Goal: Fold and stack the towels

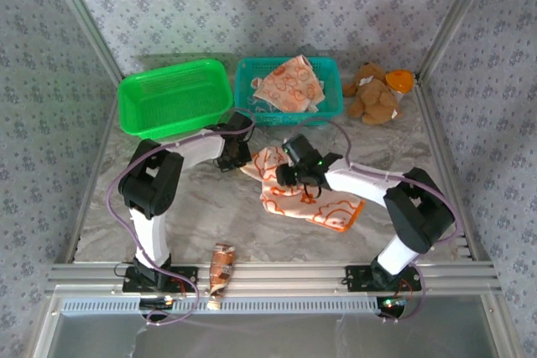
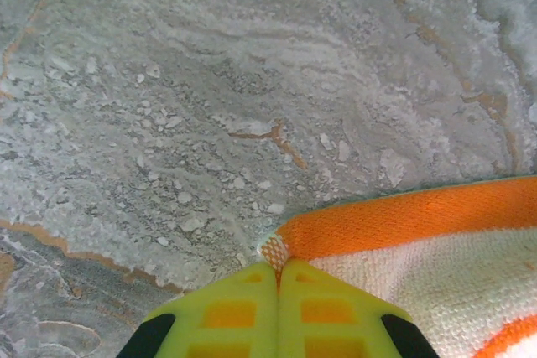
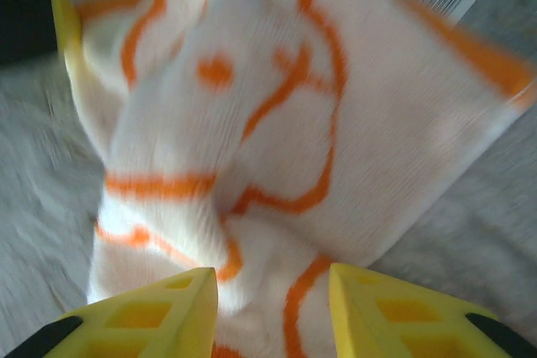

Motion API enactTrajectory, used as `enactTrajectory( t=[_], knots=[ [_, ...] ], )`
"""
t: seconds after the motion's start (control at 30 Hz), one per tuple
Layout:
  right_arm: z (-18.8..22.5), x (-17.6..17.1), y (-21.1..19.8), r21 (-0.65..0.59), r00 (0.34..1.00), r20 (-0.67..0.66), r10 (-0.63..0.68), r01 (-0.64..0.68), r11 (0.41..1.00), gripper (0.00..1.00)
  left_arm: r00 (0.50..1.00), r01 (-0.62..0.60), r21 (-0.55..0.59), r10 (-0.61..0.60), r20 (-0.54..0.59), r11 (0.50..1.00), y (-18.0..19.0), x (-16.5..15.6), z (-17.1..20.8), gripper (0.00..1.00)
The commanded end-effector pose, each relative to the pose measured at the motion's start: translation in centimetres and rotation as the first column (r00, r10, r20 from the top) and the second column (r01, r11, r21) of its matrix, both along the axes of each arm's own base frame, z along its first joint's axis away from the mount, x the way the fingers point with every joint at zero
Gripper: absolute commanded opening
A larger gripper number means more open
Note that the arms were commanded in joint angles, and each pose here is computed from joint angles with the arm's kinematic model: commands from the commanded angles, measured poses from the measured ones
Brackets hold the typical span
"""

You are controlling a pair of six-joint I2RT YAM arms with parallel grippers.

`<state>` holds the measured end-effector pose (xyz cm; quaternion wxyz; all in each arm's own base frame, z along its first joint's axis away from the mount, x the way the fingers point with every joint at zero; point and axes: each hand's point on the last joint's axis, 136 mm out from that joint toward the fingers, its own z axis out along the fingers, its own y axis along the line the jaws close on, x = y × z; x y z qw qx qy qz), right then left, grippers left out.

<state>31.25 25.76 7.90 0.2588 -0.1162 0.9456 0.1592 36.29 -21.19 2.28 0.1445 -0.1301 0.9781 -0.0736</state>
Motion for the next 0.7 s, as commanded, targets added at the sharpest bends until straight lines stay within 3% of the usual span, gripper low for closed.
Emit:
enactTrajectory(
  t=[0.0,0.3,0.67],
  knots=[
    [0.9,2.5,-2.3,-0.002,0.989,-0.03,-0.143,0.143,0.99,0.42,0.996,0.069,0.093,-0.063,-0.062,0.993,2.0,-2.2,-1.5,0.0],
    [-1.9,9.0,-4.5,-0.002,0.932,-0.1,-0.348,0.35,0.937,0.37,0.991,0.112,0.113,-0.103,-0.08,0.987,2.3,-3.4,-1.7,0.0],
    [-5.0,9.2,-5.5,-0.067,0.893,-0.14,-0.428,0.423,0.904,0.29,0.991,0.114,0.114,-0.105,-0.078,0.987,2.1,-3.1,-1.7,0.0]
  ],
)
